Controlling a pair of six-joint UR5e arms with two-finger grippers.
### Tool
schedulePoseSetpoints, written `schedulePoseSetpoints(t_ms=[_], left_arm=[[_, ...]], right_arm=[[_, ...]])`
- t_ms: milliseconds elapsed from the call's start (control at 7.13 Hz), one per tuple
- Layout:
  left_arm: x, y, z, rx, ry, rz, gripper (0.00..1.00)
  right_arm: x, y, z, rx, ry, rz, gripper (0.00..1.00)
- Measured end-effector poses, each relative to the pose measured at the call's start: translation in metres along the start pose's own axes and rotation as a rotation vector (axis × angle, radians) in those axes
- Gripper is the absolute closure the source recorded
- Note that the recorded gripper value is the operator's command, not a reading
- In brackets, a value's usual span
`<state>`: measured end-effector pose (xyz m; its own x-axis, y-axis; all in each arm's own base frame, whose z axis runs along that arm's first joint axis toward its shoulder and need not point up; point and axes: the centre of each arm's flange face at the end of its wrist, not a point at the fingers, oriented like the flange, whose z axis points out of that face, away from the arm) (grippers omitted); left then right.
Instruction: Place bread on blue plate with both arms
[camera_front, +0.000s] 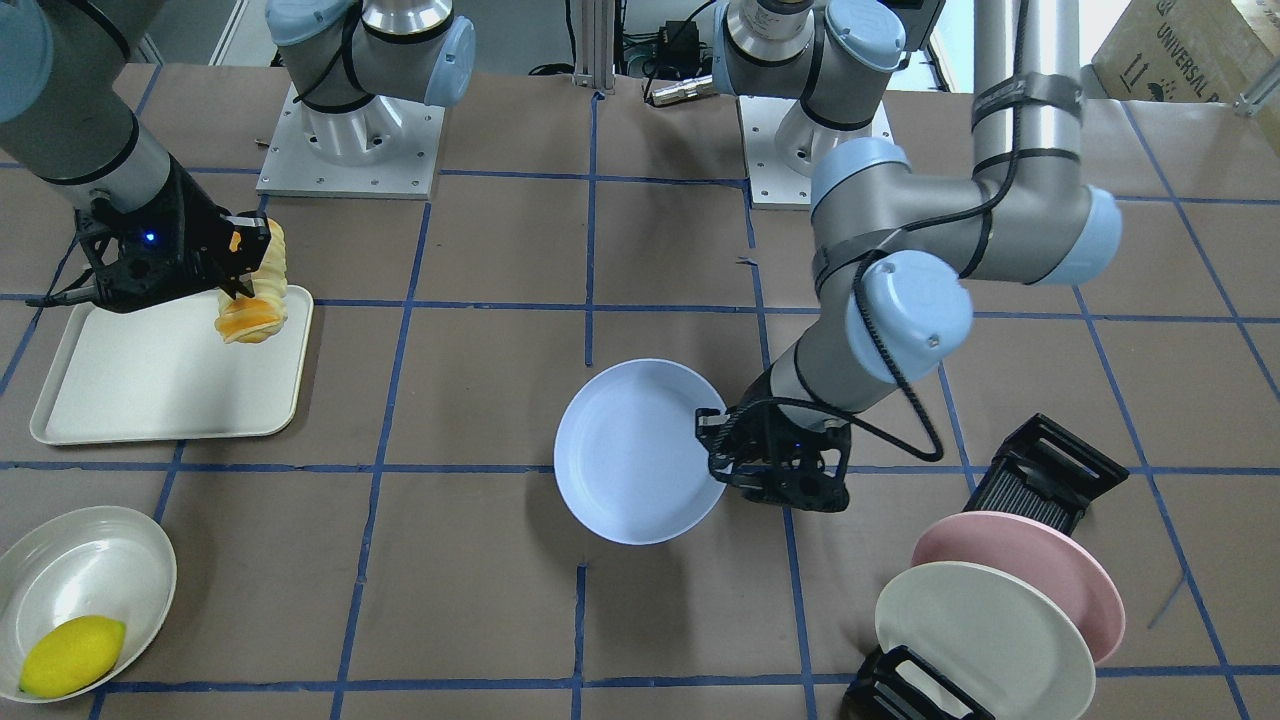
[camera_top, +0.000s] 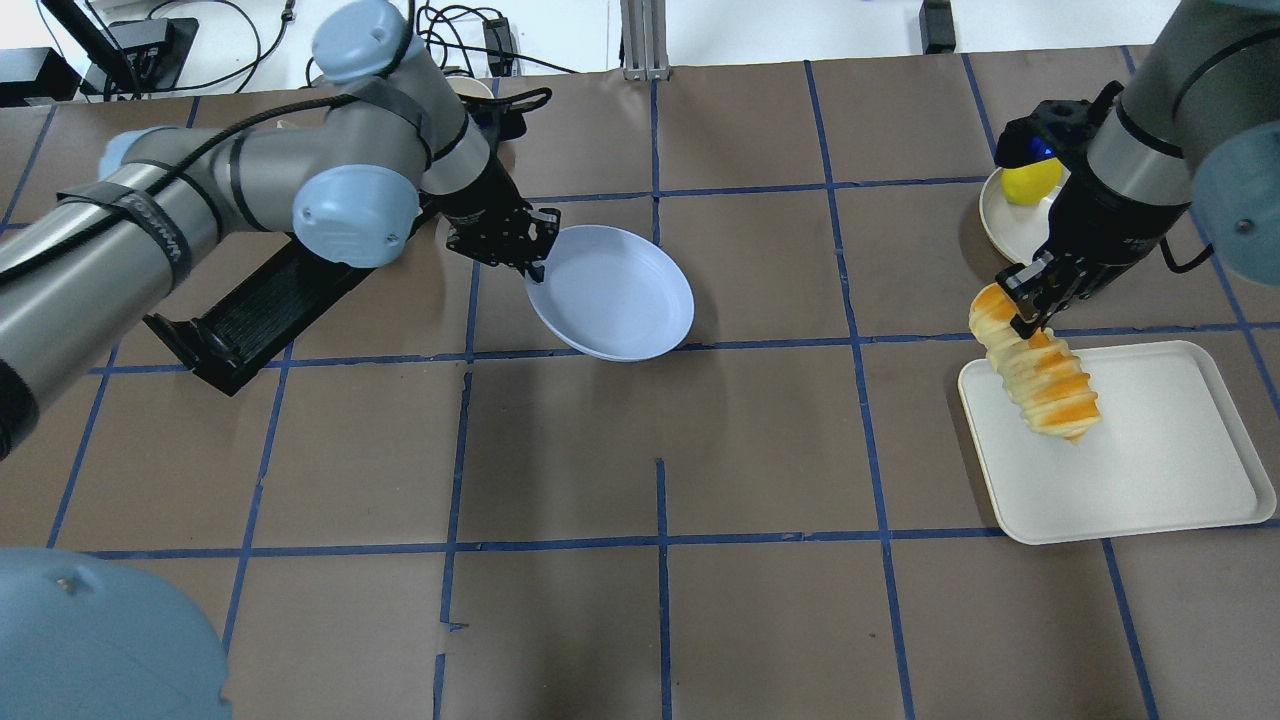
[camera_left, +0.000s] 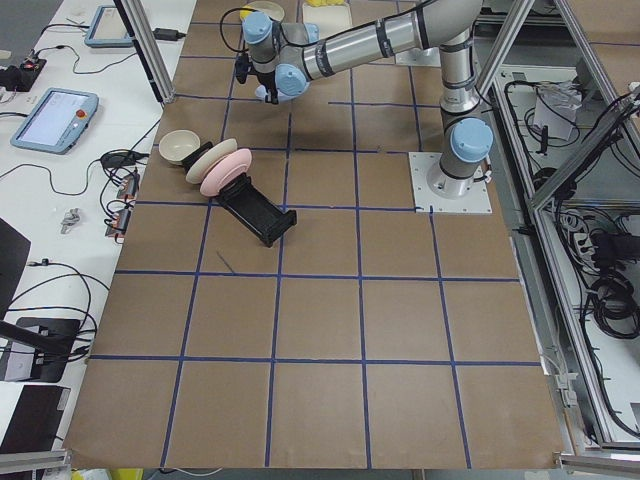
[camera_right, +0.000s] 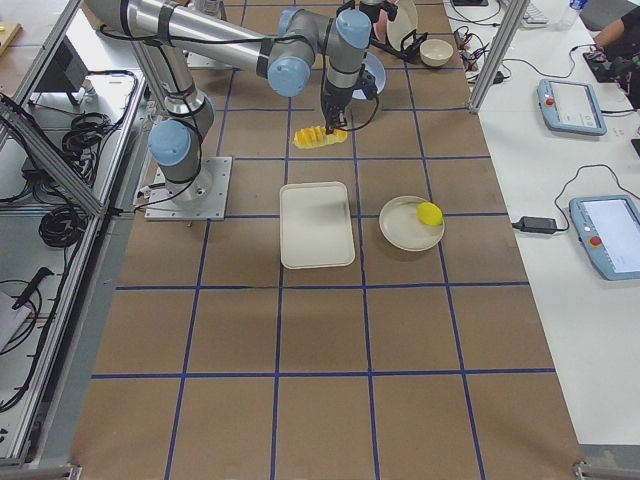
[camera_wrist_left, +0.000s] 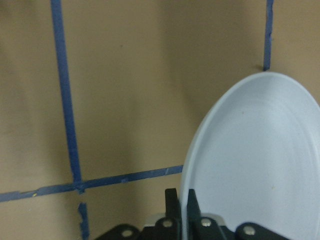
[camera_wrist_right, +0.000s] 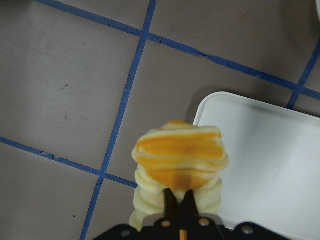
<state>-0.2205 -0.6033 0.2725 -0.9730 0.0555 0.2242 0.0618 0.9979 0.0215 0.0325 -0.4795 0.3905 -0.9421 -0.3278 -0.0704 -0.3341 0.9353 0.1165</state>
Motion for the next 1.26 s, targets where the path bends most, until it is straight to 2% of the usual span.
schedulePoseSetpoints(t_ms=[280, 421, 561, 841, 981, 1262], left_arm=[[0.021, 0.005, 0.032, 0.018, 0.001, -0.012, 0.98], [0.023, 0.009, 0.043, 0.021, 0.002, -0.016, 0.59], [0.022, 0.013, 0.049, 0.027, 0.002, -0.017, 0.01], [0.016, 0.014, 0.040, 0.054, 0.002, -0.025, 0.00], [0.010, 0.014, 0.024, 0.059, -0.008, -0.038, 0.00], [-0.013, 0.025, -0.034, 0.049, -0.060, -0.090, 0.00]], right_arm=[[-0.026, -0.011, 0.003, 0.007, 0.011, 0.003, 0.95], [-0.051, -0.023, 0.007, 0.019, 0.026, -0.005, 0.95], [-0.074, -0.039, 0.015, 0.029, 0.036, -0.013, 0.95], [-0.107, -0.066, 0.037, 0.039, 0.034, -0.006, 0.95], [-0.118, -0.079, 0.050, 0.042, 0.027, -0.007, 0.95], [-0.147, -0.107, 0.065, 0.046, 0.020, 0.009, 0.94]])
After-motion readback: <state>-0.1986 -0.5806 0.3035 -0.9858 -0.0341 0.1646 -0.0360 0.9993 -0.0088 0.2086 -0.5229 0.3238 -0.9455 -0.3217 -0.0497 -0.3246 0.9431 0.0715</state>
